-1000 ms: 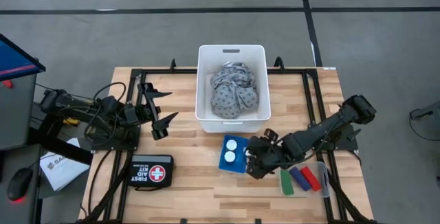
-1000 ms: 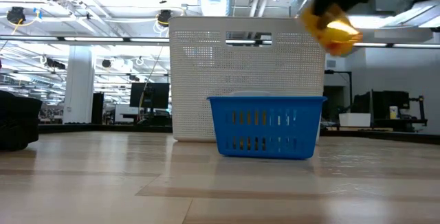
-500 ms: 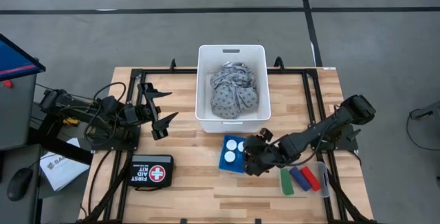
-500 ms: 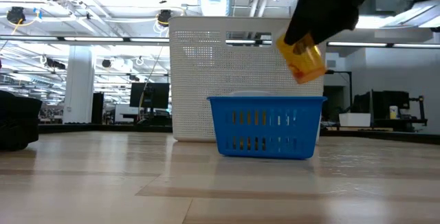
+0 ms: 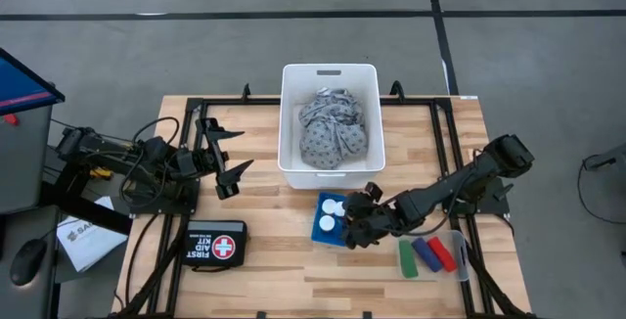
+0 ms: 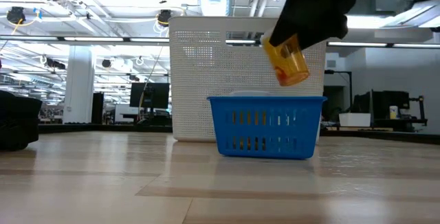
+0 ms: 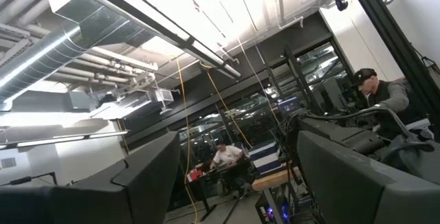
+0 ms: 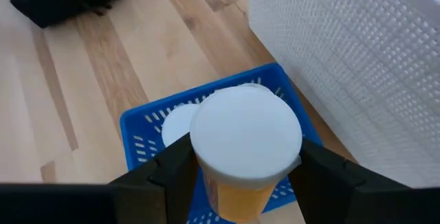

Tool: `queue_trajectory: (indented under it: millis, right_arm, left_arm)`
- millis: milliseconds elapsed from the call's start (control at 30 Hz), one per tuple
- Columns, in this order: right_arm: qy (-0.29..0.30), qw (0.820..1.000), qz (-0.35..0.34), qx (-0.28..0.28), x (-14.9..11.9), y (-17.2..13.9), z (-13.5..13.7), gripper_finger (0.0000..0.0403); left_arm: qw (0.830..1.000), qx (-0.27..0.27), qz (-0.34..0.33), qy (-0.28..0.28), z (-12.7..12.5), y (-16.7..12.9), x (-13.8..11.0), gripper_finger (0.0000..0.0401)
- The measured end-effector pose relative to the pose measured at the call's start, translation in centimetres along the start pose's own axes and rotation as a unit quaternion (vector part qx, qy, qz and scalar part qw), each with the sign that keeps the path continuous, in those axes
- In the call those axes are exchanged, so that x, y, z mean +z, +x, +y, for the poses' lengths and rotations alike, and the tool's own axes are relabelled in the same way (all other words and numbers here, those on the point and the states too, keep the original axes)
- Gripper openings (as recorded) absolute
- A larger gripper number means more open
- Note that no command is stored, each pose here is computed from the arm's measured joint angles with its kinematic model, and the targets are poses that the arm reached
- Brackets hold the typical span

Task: Pick & place medical supplies in basket/bin
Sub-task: Put the yellow pill bottle into the blue bin

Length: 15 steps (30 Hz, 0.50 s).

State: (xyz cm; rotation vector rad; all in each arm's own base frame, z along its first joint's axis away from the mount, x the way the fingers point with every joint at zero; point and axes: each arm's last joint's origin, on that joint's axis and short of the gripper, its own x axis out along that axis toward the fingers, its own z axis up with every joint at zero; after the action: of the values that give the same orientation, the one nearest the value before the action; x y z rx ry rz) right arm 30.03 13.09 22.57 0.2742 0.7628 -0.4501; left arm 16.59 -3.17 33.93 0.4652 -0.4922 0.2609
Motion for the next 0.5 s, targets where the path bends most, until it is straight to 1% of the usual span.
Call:
queue_trajectory:
  millis: [100,133,200,267,500]
  right_arm:
    - [-0.005,1.000,0.009,-0.008,-0.4,1.0,0.2,0.0198]
    - [-0.012,1.000,0.018,-0.013,-0.7,1.4,0.1,0.0198]
    - [-0.018,0.999,0.026,-0.005,-1.0,2.3,0.7,0.0198]
    - [-0.035,0.998,0.042,-0.016,-1.6,2.7,0.5,0.0199]
    - [-0.033,0.999,0.038,-0.008,-1.3,2.6,0.7,0.0216]
  left_arm:
    - [1.000,0.000,0.000,0.000,0.0,0.0,0.0,0.0285]
    - [1.000,0.000,0.000,0.000,0.0,0.0,0.0,0.0285]
    - [1.000,0.000,0.000,0.000,0.0,0.0,0.0,0.0285]
    - [1.000,0.000,0.000,0.000,0.0,0.0,0.0,0.0285]
    - [1.000,0.000,0.000,0.000,0.0,0.0,0.0,0.0285]
